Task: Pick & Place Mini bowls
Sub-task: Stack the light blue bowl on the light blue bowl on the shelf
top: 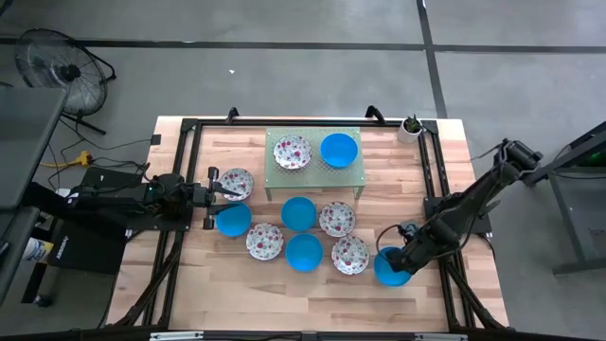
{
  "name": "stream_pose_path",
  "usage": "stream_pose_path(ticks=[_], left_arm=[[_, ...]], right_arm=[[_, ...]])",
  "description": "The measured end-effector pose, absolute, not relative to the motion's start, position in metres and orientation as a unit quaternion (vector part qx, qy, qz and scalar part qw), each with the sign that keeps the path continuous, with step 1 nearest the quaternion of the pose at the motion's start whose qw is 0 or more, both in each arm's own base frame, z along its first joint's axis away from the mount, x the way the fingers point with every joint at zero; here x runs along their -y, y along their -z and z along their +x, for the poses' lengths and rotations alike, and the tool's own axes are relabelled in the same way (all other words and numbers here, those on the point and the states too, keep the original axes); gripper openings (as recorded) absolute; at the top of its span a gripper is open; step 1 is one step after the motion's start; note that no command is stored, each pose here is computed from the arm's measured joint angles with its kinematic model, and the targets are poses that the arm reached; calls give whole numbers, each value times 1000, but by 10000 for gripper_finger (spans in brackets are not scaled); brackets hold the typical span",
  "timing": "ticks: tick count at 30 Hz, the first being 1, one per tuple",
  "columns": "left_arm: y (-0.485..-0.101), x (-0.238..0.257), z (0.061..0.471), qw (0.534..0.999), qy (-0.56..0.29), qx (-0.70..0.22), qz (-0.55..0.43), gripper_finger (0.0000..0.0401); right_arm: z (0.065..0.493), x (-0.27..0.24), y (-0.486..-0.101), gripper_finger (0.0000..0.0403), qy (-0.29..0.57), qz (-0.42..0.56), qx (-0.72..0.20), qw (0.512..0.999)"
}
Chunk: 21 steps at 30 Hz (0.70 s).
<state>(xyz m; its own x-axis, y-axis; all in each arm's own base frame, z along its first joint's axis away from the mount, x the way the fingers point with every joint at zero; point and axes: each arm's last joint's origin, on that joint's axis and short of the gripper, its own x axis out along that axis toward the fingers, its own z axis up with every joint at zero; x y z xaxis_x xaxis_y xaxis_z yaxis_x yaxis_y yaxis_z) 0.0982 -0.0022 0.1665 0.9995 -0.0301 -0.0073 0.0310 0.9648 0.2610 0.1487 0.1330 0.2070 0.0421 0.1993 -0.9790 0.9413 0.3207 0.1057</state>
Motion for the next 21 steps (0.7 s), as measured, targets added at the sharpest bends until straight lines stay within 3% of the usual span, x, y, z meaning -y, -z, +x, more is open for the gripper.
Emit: stream_pose_path(ticks=[21], left_arm=[[-167,2,98,991,15,-2,132,124]], right_arm=[[142,-84,-291,0,303,416,-587,625]])
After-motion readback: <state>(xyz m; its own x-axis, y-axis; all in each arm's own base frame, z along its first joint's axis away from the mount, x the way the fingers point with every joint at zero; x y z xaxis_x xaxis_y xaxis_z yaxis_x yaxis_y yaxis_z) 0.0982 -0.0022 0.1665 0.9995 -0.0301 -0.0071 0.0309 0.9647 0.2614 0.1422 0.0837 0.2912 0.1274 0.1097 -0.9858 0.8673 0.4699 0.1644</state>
